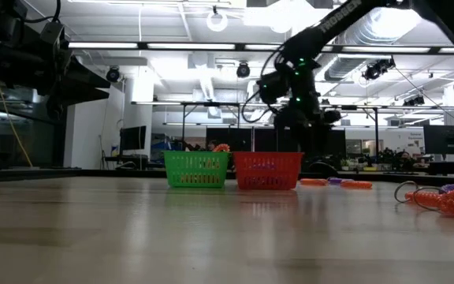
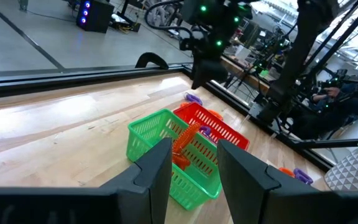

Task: Sort spring keychains
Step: Put the purple spring keychain into the orange bin

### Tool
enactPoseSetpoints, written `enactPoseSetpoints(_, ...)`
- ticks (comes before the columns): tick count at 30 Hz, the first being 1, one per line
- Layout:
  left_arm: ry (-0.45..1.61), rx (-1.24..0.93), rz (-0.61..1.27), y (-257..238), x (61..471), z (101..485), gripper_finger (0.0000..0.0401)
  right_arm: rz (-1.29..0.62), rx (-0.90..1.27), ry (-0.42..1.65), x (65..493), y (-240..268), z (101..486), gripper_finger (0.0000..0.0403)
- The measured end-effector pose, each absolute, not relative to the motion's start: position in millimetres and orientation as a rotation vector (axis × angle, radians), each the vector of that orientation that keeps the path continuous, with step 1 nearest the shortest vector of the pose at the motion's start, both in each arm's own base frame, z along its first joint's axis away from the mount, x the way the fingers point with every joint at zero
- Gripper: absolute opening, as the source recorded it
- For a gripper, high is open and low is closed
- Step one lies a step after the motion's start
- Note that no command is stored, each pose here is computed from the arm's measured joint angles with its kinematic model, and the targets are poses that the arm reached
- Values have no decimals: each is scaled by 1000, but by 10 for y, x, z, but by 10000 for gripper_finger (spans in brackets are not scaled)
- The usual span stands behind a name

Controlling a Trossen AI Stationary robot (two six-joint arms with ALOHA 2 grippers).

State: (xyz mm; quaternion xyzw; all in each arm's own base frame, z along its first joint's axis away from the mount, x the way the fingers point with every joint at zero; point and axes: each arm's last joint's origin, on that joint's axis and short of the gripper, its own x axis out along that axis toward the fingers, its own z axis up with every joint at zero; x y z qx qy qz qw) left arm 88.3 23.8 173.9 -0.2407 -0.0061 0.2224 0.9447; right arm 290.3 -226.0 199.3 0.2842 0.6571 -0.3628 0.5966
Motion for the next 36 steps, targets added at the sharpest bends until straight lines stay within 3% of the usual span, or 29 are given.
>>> enactPoseSetpoints(15,-12,-491,453,238,883,1738,126,-1167,957,1229,2008,-2018,1888,222)
enactPoseSetpoints(24,-12,-491,453,237,883,1739,126,-1174,1055,1153,1939,-1948,1625,222)
enactPoseSetpoints(36,-12,-490,453,237,883,1739,126,-1191,1096,1068,1877,-2058,1580,222)
